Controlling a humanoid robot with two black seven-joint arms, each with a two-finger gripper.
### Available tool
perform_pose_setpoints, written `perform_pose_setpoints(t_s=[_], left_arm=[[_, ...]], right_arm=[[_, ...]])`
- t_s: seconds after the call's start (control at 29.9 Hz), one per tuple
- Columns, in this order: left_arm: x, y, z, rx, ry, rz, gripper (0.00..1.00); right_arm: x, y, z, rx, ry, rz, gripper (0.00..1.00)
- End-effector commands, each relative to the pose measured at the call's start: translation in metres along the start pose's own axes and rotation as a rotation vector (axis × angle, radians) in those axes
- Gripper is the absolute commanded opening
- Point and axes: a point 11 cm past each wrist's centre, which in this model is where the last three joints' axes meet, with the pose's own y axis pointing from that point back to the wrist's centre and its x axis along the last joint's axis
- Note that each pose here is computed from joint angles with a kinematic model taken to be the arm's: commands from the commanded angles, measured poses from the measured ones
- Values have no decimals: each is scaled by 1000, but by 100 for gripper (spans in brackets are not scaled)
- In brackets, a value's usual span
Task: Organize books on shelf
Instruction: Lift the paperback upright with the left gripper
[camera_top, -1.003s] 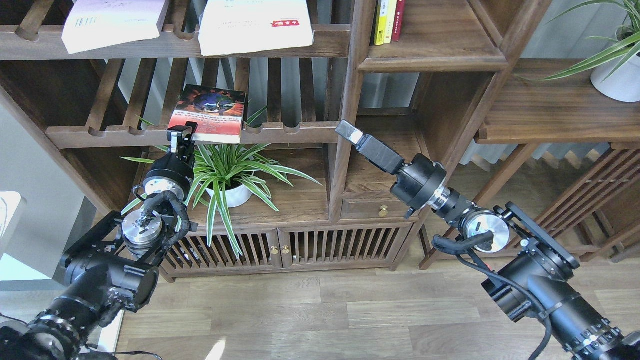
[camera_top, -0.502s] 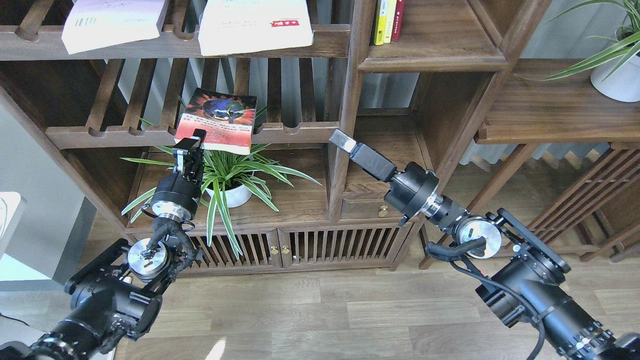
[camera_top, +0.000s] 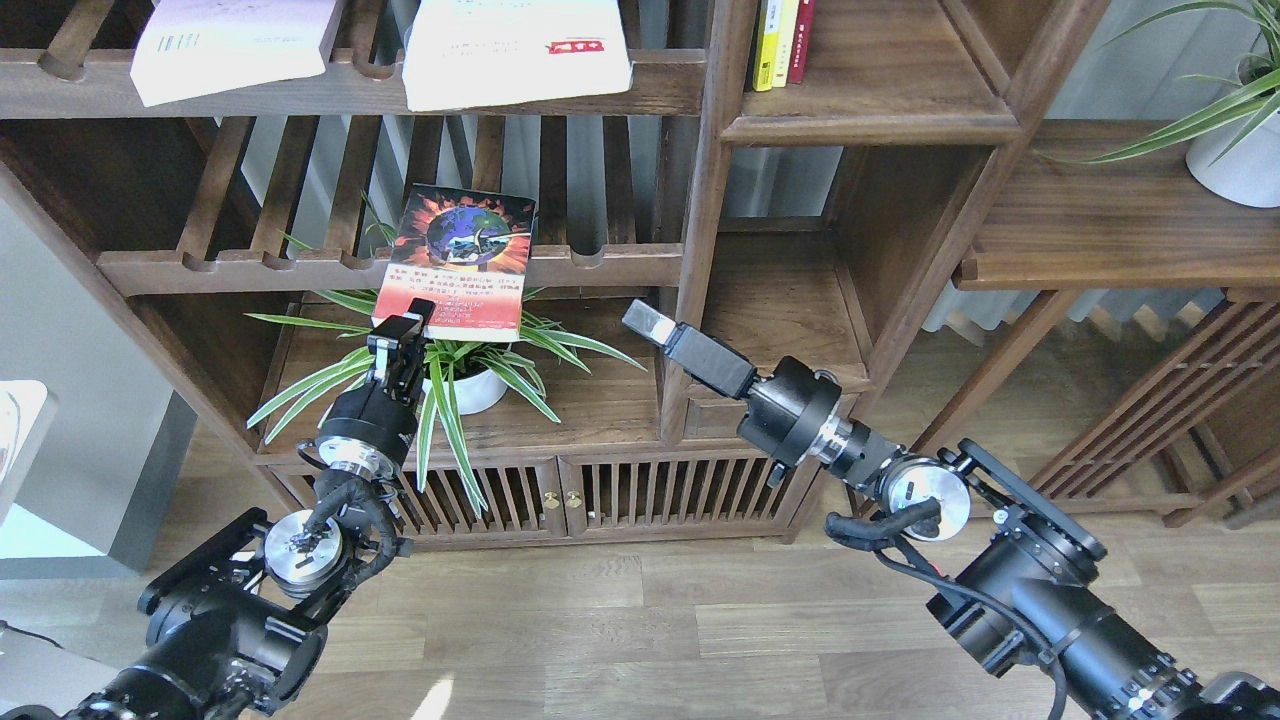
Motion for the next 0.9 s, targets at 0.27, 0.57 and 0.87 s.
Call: perform_pose_setpoints(t_s=[0.27,0.57,0.87], left_arm=[[-37,-11,-18,57,15,-108,0],[-63,-2,-50,157,-26,-209,0],[-62,8,-62,186,-8,-213,0]], right_arm=[[1,-4,15,-27,-22,0,99],[4,-3,18,-26,-31,6,99],[4,-5,18,-19,-43,3,99]])
